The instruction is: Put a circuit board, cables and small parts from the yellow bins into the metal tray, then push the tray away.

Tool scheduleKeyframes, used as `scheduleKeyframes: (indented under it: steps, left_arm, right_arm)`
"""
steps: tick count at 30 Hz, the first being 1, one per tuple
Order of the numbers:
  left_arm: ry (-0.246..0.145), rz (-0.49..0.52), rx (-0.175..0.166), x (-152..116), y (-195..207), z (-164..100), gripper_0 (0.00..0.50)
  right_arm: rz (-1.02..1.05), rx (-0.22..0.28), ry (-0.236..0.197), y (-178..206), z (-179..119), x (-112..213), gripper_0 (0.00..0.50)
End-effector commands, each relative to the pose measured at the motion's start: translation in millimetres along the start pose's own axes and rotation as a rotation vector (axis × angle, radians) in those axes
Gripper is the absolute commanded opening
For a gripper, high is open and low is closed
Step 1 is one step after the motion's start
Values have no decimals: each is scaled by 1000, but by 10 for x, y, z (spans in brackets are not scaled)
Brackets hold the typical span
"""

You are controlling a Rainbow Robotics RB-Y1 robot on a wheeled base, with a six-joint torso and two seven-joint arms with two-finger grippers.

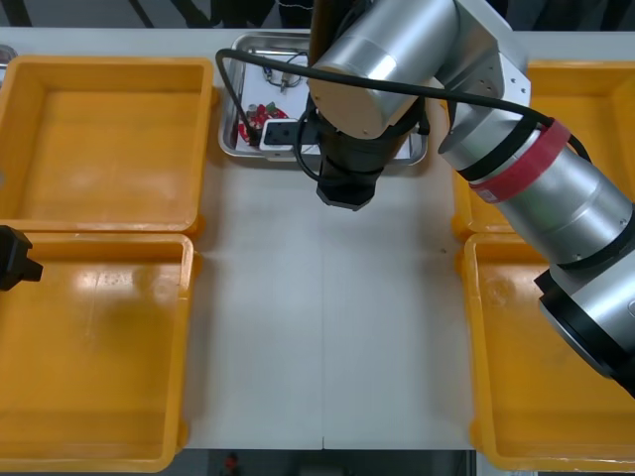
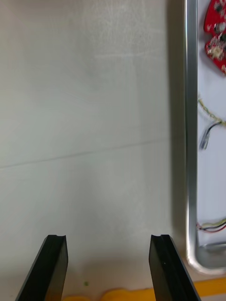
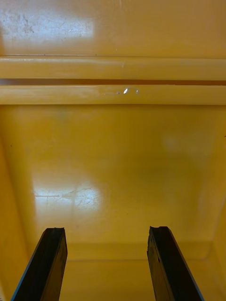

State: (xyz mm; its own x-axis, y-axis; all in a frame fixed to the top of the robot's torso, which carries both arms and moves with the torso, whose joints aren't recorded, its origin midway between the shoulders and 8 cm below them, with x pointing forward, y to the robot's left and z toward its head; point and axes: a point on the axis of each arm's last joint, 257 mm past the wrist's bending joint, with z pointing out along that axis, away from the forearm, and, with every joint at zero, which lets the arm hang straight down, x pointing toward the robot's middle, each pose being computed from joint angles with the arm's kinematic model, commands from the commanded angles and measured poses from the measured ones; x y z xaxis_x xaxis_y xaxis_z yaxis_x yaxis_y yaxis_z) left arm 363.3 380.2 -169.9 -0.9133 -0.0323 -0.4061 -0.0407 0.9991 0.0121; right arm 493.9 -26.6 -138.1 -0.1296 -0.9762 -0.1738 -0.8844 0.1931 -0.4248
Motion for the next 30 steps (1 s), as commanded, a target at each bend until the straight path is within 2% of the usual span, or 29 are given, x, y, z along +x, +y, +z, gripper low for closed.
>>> scheduleKeyframes:
  steps: [1,5,10,14,20,26,30]
  left_arm:
    - [-6,102,-29,14,102,-48,500]
    - [-6,102,-29,14,102,-48,500]
    - [-6,102,-29,14,102,-48,500]
    - [-6,102,-29,14,102,-48,500]
    - [-6,102,-29,14,102,-48,500]
    - [-6,102,-29,14,102,-48,500]
    - [-6,102,-29,14,102,-48,500]
  right_arm:
    - [186,-6,-57,67,-290,167,500]
    - [342,27,-125,12,-428,306,500]
    - [523,48,-157,26,-486,604,500]
    - [682,66,-154,87,-492,930,500]
    - [898,88,-123,196,-472,1423,500]
    - [1075,123,-125,181,-559,1718,500]
    - [1174,121,-114,201,-609,1975,500]
